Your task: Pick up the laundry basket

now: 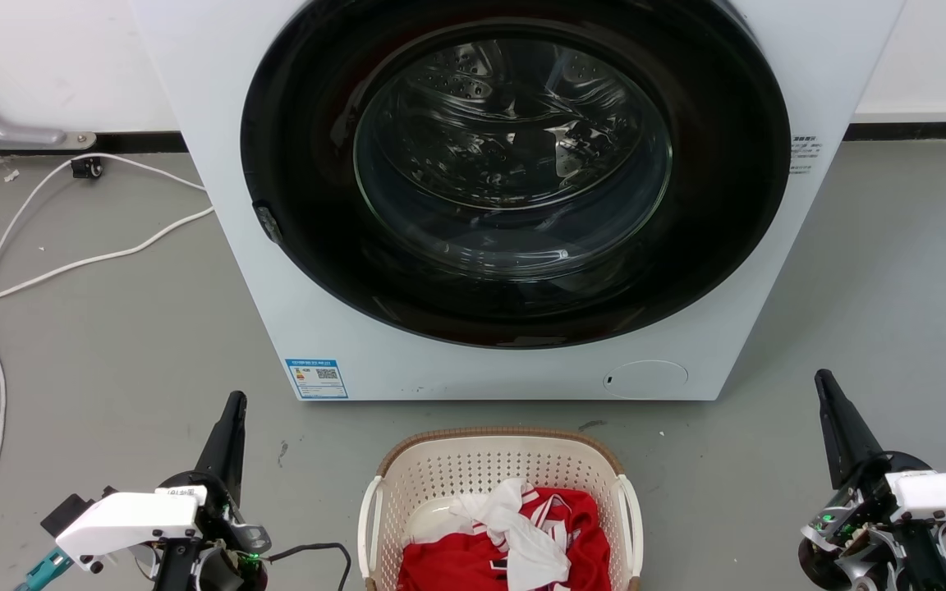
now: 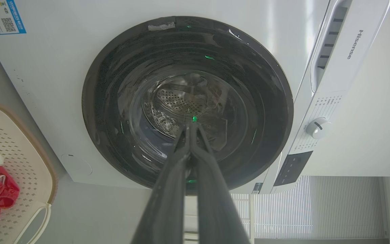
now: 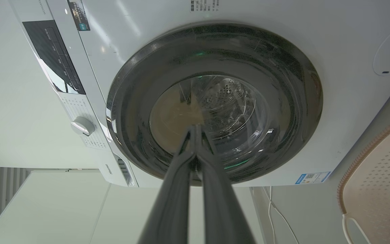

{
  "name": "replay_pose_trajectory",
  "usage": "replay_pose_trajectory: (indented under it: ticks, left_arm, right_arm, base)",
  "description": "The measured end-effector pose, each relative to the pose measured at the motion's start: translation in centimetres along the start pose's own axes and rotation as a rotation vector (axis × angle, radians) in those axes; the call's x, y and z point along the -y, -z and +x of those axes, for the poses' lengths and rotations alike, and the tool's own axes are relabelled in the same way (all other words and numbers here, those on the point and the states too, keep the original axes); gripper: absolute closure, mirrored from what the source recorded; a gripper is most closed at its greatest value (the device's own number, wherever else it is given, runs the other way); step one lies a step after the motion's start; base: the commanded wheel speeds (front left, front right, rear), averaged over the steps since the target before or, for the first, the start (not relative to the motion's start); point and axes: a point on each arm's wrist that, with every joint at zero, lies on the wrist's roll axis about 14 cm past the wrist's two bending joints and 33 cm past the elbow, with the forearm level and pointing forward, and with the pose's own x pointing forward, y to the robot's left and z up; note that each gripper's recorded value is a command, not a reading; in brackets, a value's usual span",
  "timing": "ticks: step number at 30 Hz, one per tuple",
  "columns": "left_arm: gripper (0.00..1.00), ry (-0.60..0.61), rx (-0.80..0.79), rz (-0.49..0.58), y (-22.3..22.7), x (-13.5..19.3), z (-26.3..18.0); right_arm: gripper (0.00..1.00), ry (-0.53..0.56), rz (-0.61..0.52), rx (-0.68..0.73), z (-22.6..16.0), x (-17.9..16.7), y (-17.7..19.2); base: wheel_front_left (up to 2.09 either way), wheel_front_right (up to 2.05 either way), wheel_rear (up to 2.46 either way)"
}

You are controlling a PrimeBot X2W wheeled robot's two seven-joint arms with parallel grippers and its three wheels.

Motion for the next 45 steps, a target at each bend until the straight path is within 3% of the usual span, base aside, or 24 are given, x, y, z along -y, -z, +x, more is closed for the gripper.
replay_pose_trajectory:
  ticks: [31, 32, 37, 45]
  left_arm:
    - [1.00, 0.000, 0.001, 0.003, 0.0, 0.0, 0.0]
    - [0.00, -0.007, 0.001, 0.002, 0.0, -0.2, -0.1]
    - [0.00, -0.089, 0.002, -0.007, 0.2, -3.0, -1.4]
    - [0.00, -0.082, 0.021, 0.019, 0.3, -2.8, -1.5]
  right_arm:
    - [1.00, 0.000, 0.002, 0.000, 0.0, 0.0, 0.0]
    - [0.00, 0.007, 0.002, 0.000, -0.1, 0.2, 0.0]
    - [0.00, 0.089, 0.011, 0.008, -1.5, 3.0, 0.0]
    - [0.00, 0.093, -0.032, 0.023, -1.7, 3.1, 0.1]
  base:
    - [0.00, 0.00, 0.00]
    - [0.00, 0.00, 0.00]
    - [0.00, 0.00, 0.00]
    - [0.00, 0.00, 0.00]
